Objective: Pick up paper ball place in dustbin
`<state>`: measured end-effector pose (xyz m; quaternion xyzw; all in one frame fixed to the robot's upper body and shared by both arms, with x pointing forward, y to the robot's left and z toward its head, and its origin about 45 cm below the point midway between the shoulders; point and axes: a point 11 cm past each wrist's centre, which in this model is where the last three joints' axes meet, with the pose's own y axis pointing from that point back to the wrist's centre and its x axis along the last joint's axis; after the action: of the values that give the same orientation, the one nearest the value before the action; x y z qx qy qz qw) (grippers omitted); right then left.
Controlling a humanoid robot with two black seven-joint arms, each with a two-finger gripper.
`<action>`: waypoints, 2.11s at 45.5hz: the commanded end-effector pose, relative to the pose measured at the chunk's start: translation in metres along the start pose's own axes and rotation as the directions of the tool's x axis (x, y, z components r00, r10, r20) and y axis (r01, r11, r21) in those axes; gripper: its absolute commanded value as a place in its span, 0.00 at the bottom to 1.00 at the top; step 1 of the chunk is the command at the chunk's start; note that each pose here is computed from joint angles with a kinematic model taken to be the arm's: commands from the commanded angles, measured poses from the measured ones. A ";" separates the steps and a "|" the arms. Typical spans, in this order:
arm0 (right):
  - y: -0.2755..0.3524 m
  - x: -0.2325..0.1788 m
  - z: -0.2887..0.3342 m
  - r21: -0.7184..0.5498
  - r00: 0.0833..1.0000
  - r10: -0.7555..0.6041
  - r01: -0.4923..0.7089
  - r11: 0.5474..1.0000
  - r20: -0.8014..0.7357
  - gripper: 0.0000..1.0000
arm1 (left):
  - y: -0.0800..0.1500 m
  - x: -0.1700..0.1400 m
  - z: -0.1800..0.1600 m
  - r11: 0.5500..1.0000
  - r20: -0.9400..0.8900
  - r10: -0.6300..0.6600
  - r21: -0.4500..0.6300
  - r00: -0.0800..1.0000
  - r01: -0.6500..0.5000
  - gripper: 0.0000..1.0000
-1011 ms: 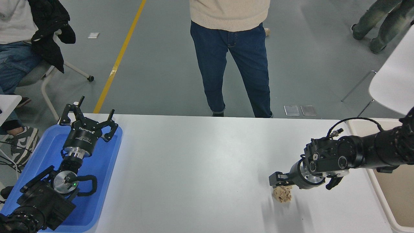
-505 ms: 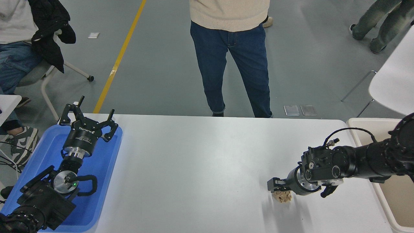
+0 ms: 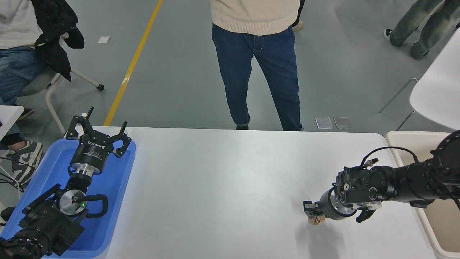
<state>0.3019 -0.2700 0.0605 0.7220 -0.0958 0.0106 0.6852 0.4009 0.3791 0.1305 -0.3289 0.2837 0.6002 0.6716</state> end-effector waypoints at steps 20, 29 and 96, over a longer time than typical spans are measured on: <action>0.130 0.035 0.010 0.072 0.990 -0.140 0.138 0.988 0.032 0.00 | 0.000 0.000 0.000 1.000 0.001 -0.001 0.001 1.000 0.001 1.00; 0.200 0.050 -0.002 0.080 0.970 -0.243 0.241 0.967 0.005 0.00 | 0.000 0.000 0.000 1.000 0.000 -0.001 0.000 1.000 0.001 1.00; 0.340 0.053 0.219 -0.256 0.837 0.130 0.013 0.966 0.532 0.00 | 0.000 0.000 0.000 1.000 0.000 -0.001 0.000 1.000 0.001 1.00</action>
<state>0.3237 -0.4220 0.4062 0.6529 -0.2474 -0.0942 0.7096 0.4012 0.3789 0.1308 -0.3290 0.2835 0.6000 0.6719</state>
